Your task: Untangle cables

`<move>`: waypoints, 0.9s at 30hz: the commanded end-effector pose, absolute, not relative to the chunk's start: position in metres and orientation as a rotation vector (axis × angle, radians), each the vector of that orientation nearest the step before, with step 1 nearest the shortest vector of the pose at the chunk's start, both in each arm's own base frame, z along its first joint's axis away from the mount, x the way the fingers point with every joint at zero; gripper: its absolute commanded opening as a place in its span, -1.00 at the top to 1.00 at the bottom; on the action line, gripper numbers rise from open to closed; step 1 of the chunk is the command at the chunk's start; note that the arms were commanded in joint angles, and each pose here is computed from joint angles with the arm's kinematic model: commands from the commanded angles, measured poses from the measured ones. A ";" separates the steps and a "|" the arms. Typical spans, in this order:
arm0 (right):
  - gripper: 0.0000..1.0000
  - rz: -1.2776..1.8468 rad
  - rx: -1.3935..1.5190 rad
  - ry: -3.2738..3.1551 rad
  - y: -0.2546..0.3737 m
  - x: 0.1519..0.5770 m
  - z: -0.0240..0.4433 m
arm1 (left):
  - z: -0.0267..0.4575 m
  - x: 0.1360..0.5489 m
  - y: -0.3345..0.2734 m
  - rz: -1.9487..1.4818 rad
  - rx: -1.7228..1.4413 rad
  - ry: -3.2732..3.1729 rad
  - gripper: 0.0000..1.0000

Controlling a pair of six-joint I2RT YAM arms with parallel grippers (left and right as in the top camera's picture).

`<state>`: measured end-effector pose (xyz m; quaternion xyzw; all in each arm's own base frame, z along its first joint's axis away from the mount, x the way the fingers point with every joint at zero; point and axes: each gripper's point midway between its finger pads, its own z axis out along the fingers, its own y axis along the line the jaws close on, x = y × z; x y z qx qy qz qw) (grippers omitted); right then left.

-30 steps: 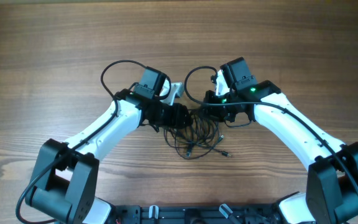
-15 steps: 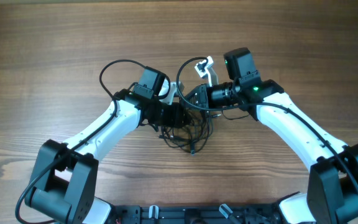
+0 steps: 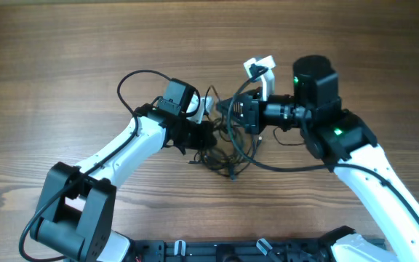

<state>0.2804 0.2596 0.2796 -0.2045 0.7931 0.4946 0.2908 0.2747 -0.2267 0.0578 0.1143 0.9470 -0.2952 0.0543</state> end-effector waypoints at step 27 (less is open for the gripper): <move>0.91 0.374 1.264 2.174 -0.141 0.289 0.187 | 0.029 0.296 0.036 -0.526 -1.165 2.818 0.91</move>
